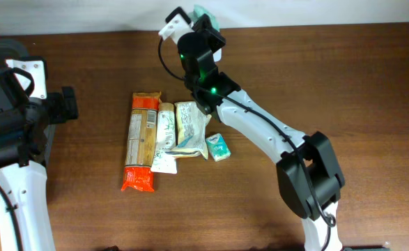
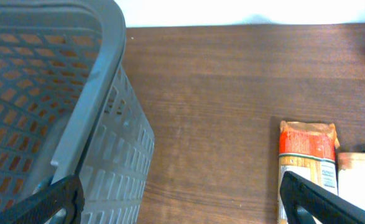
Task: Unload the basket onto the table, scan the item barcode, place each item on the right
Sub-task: 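Lift the mint-green packet and hold it up to the white scanner, then carry the mint-green packet right and release it on the table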
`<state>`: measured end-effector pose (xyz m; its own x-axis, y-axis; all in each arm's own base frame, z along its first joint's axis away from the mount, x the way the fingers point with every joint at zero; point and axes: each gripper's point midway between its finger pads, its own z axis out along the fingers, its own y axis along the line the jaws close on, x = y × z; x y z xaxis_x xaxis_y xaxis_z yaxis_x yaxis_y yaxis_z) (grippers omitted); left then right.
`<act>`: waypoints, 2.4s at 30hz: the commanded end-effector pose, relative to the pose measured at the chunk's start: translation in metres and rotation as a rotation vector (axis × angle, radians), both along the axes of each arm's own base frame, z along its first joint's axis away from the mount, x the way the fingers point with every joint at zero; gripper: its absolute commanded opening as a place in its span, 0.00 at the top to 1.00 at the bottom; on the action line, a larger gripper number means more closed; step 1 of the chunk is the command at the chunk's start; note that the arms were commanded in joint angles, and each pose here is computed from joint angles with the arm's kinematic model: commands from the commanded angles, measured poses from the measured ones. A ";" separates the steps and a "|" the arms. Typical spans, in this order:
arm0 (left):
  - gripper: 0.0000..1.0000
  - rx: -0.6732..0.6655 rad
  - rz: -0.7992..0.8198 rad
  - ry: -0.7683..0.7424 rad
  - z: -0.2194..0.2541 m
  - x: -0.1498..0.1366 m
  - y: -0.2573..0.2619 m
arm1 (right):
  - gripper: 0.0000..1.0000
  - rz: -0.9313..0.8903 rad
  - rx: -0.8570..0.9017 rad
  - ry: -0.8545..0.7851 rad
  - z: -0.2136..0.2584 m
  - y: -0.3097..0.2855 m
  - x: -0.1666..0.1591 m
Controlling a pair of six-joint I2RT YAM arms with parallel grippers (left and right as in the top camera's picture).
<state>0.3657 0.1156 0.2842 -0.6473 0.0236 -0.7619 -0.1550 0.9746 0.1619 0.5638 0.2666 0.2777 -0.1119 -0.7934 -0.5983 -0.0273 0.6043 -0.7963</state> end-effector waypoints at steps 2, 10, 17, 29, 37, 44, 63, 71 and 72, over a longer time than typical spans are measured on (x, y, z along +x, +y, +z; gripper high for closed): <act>0.01 0.009 -0.014 -0.009 0.005 0.001 0.000 | 0.96 0.145 -0.268 -0.140 -0.011 0.013 0.036; 0.01 0.009 -0.014 -0.009 0.005 0.001 0.000 | 0.96 0.213 -0.377 -0.172 -0.069 -0.013 0.074; 0.01 0.009 -0.014 -0.009 0.005 0.001 0.000 | 0.96 0.248 -0.370 -0.202 -0.070 -0.009 0.075; 0.01 0.009 -0.014 -0.009 0.005 0.001 0.000 | 0.96 0.242 -0.371 -0.196 -0.075 -0.008 0.075; 0.01 0.009 -0.014 -0.009 0.005 0.001 0.000 | 0.96 0.202 -0.104 -0.262 -0.019 -0.015 0.066; 0.01 0.009 -0.014 -0.009 0.005 0.001 0.000 | 0.96 0.105 0.202 0.016 0.026 -0.036 0.021; 0.01 0.009 -0.014 -0.009 0.005 0.001 0.000 | 0.96 -0.435 1.328 1.181 -0.170 -0.288 -0.153; 0.01 0.009 -0.014 -0.009 0.005 0.001 0.000 | 0.96 -0.719 1.264 1.134 -0.221 -0.344 -0.182; 0.01 0.009 -0.014 -0.009 0.005 0.001 0.000 | 0.96 -0.729 1.271 1.124 -0.220 -0.348 -0.182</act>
